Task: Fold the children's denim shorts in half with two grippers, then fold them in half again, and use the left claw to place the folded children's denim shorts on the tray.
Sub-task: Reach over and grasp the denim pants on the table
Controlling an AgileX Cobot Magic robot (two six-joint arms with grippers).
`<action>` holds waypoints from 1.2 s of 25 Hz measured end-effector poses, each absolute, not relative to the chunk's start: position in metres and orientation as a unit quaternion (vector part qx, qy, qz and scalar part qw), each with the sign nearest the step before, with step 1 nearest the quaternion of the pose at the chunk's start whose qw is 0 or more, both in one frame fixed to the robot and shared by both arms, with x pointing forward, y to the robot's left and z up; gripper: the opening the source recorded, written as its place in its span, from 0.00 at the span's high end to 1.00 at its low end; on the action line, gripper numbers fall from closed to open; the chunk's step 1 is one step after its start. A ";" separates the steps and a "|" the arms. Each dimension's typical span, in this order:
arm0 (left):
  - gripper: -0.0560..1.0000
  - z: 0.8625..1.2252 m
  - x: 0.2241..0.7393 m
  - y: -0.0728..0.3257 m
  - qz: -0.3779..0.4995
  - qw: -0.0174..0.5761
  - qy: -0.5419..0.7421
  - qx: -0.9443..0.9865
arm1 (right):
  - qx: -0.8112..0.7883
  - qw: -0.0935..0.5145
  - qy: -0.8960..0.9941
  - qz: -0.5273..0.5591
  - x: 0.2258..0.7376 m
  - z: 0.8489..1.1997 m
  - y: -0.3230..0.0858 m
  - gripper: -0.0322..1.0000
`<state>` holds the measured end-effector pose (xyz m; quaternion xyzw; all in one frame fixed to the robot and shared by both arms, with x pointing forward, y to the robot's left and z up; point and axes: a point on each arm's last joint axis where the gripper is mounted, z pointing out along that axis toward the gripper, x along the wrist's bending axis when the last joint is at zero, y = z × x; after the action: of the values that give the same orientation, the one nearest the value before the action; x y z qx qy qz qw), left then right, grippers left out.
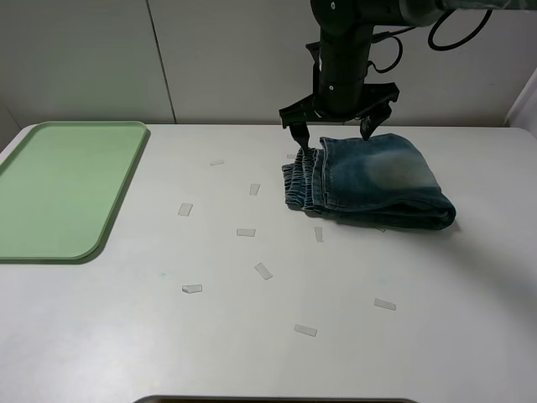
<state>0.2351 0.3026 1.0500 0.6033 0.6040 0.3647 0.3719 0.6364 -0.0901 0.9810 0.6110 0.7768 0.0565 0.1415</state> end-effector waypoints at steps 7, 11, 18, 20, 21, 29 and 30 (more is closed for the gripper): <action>0.05 1.050 0.235 0.303 0.365 0.372 0.604 0.603 | 0.609 0.146 0.778 0.051 0.634 1.008 -0.093 0.30; 0.05 1.050 0.235 0.303 0.365 0.372 0.604 0.603 | 0.600 0.152 0.783 0.058 0.628 1.027 -0.097 0.30; 0.05 1.050 0.235 0.303 0.365 0.372 0.604 0.603 | 0.562 0.133 0.808 0.120 0.607 1.077 -0.099 0.30; 0.05 1.050 0.235 0.303 0.365 0.372 0.604 0.603 | 0.547 0.123 0.815 0.146 0.597 1.094 -0.099 0.30; 0.05 1.050 0.235 0.303 0.365 0.372 0.604 0.603 | 0.540 0.123 0.818 0.157 0.593 1.102 -0.100 0.30; 0.05 1.050 0.235 0.303 0.365 0.372 0.604 0.603 | 0.510 0.130 0.831 0.178 0.553 1.134 -0.122 0.30; 0.05 1.050 0.235 0.303 0.365 0.372 0.604 0.603 | 0.507 0.129 0.834 0.176 0.546 1.135 -0.125 0.30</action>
<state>0.2351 0.3026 1.0500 0.6033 0.6040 0.3647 0.3719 0.5464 -0.1254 1.1347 0.5068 0.8338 0.1763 0.1295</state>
